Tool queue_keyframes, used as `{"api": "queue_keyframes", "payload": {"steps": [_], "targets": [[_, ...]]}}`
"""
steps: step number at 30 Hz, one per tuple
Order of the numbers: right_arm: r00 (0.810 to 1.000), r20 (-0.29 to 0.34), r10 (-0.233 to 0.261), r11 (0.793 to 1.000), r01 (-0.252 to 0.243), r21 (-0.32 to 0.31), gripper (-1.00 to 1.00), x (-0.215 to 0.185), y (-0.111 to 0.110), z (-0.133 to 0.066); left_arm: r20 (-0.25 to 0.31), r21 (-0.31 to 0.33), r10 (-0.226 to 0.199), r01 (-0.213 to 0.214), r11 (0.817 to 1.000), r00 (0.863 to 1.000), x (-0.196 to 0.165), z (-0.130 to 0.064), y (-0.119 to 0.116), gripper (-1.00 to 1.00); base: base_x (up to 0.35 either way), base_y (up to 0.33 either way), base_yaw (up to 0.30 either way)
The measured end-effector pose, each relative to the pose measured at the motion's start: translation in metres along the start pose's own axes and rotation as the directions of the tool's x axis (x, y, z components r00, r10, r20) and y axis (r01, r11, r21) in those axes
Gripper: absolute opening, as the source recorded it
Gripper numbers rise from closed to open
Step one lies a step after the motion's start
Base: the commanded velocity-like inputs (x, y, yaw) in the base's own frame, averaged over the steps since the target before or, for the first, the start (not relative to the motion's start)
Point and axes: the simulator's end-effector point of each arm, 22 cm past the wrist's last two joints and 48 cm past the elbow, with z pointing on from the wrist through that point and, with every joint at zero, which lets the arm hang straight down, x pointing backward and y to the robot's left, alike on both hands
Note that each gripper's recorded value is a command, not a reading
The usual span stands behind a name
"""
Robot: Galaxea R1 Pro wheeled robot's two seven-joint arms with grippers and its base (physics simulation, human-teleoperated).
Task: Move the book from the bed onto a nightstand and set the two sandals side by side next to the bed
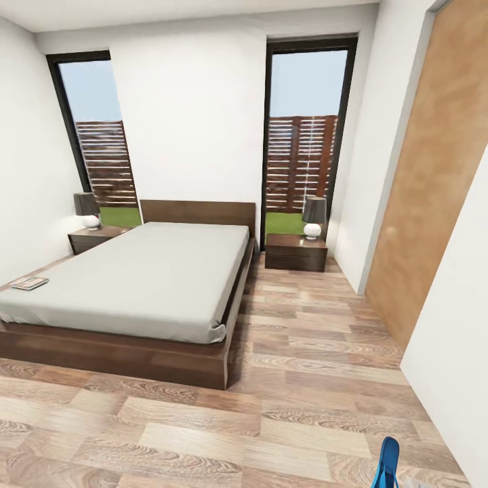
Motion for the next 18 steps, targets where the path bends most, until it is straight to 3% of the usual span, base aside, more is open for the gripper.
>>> {"api": "queue_keyframes", "payload": {"steps": [18], "targets": [[1.0, 0.0, 0.0, 1.0, 0.0, -0.001, -1.0, 0.0001, 0.0002, 0.0, 0.0, 0.0, 0.0, 0.0, 1.0, 1.0, 0.0, 0.0, 0.0, 1.0, 0.092, -0.002, 0.0]]}}
